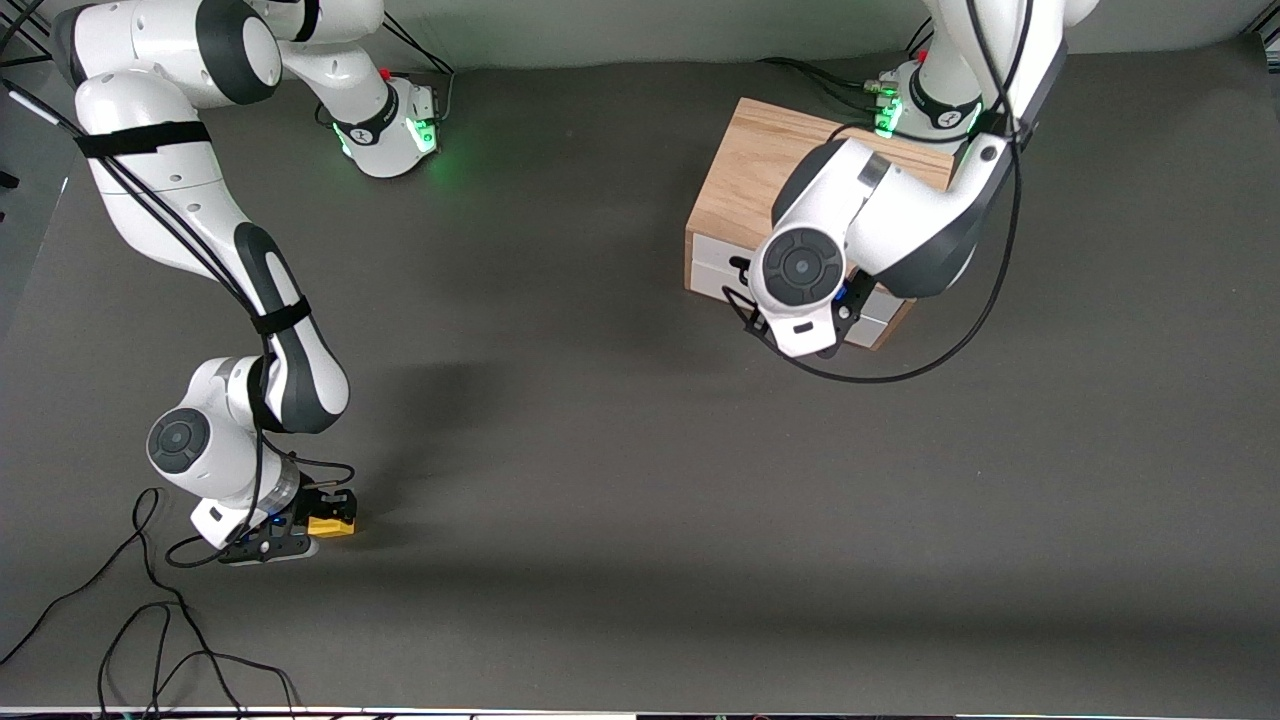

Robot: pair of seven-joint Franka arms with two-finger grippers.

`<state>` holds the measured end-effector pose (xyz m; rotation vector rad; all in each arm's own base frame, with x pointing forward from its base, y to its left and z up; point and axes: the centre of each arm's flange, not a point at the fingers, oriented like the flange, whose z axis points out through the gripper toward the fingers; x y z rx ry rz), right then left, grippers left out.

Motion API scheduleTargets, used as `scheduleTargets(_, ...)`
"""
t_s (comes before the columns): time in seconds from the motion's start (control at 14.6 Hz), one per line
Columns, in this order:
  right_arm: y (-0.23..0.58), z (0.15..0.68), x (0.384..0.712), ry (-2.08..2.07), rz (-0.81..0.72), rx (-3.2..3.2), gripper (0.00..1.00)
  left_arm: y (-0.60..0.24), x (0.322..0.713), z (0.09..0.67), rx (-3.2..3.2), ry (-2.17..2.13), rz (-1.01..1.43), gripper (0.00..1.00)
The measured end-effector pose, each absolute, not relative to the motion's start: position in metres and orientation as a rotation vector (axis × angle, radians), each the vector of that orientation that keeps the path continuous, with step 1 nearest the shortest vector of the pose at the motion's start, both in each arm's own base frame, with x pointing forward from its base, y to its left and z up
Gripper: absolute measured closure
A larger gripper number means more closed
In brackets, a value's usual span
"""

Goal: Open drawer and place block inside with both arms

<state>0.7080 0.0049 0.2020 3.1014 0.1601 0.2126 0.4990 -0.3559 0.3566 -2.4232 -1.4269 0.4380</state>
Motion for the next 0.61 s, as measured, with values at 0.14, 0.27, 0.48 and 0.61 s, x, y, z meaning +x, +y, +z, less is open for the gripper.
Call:
scheduleTargets(0.14,0.007,0.233,0.711,0.163,0.167,3.108,0.45,-0.351,0.502,0.340,-2.390,-1.429,0.442,0.00)
scheduleTargets(0.27,0.015,0.297,0.710,0.176,0.137,3.114,0.45,-0.349,0.503,0.320,-2.356,-1.420,0.444,0.00)
scheduleTargets(0.48,0.020,0.408,0.692,0.186,0.031,3.125,0.45,-0.348,0.504,0.295,-2.321,-1.416,0.462,0.00)
scheduleTargets(0.61,0.018,0.467,0.671,0.181,-0.063,3.130,0.45,-0.348,0.504,0.287,-2.317,-1.412,0.458,0.00)
